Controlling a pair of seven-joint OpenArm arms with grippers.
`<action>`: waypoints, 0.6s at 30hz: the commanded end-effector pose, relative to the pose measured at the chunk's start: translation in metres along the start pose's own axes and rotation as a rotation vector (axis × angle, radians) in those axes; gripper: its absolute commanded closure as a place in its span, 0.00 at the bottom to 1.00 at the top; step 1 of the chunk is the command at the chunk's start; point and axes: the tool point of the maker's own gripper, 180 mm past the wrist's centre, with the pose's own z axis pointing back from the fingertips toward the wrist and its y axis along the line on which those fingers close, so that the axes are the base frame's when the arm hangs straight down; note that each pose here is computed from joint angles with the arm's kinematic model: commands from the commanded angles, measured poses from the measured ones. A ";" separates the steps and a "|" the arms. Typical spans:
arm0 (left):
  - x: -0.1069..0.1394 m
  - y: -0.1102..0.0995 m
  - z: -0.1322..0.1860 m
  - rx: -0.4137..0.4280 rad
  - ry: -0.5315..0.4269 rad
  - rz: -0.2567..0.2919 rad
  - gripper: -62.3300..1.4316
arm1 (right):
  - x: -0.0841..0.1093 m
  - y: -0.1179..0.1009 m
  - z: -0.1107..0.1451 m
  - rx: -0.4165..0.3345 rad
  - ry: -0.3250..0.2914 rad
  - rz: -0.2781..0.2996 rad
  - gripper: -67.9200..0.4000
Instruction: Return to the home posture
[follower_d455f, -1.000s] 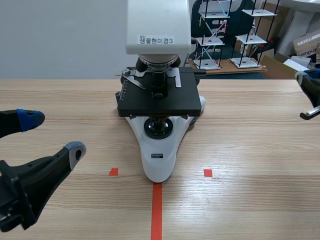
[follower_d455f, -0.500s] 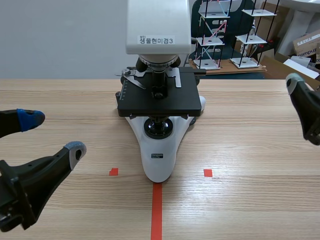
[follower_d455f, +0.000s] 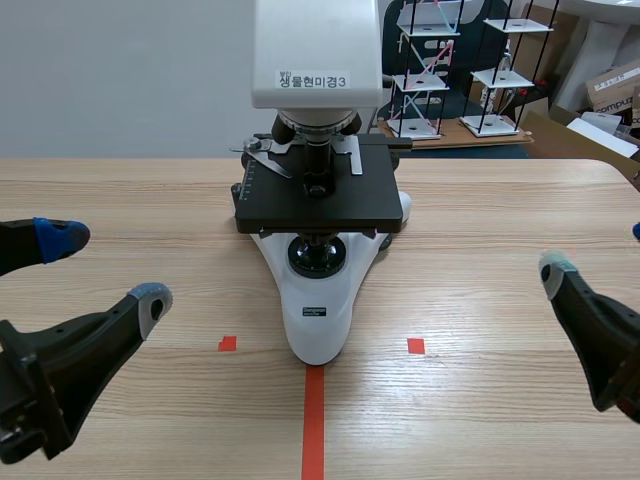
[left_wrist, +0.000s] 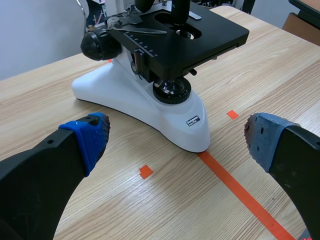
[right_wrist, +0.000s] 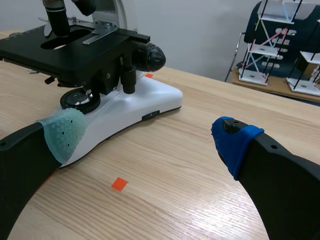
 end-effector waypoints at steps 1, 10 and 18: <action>0.006 -0.001 0.000 0.000 -0.026 0.009 0.09 | 0.010 0.002 0.000 0.005 -0.035 -0.006 0.19; 0.006 -0.001 0.000 0.000 -0.026 0.009 0.09 | 0.010 0.009 0.000 0.026 -0.020 0.007 0.19; 0.006 -0.001 0.000 0.000 -0.026 0.009 0.09 | 0.008 0.009 0.000 0.026 -0.014 0.007 0.19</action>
